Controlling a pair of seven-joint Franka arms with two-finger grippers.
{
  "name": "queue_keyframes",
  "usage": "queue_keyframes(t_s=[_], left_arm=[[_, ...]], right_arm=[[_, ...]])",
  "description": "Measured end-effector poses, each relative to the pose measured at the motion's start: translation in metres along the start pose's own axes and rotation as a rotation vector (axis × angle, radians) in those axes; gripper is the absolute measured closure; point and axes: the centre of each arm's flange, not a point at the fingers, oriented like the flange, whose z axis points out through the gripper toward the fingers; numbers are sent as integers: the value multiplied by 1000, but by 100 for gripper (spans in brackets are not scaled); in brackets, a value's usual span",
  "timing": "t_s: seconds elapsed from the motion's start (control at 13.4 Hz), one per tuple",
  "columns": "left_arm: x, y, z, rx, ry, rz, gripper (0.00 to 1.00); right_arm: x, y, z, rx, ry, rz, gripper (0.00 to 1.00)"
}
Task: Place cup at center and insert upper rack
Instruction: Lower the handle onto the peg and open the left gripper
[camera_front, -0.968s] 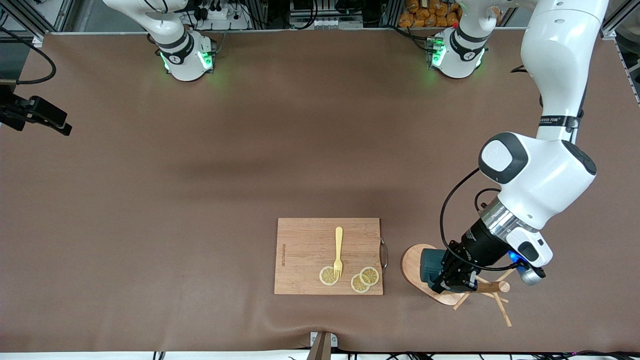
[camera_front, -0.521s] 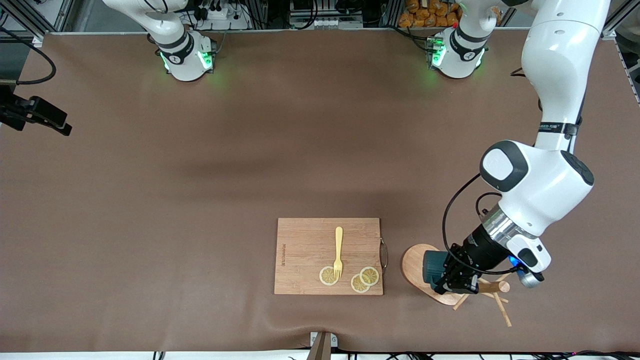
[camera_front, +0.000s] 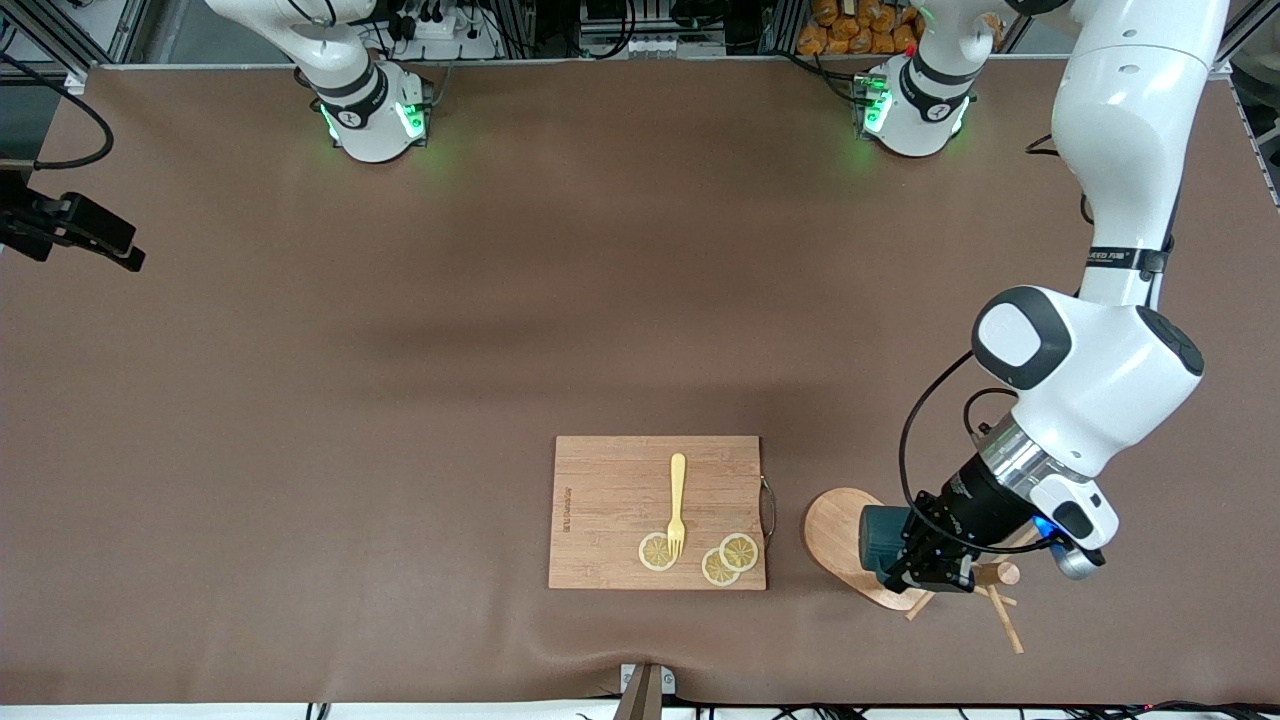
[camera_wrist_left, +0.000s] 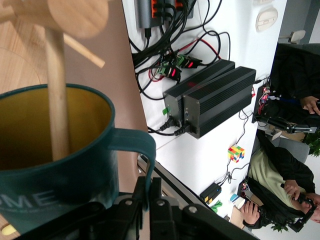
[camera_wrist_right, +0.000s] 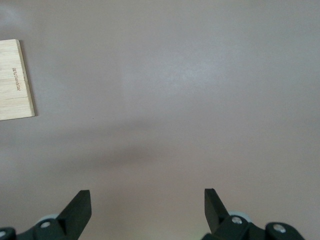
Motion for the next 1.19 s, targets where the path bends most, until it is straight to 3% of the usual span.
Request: queue_keyframes(t_s=[0.97,1.19], left_arm=[[29,-9,-2,14,23,-31,94],[34,-9,-3,18,24,-36,88]], right_arm=[[-1,0,1,-1,-11,2,0],[-1,0,1,-2,-12,2,0]])
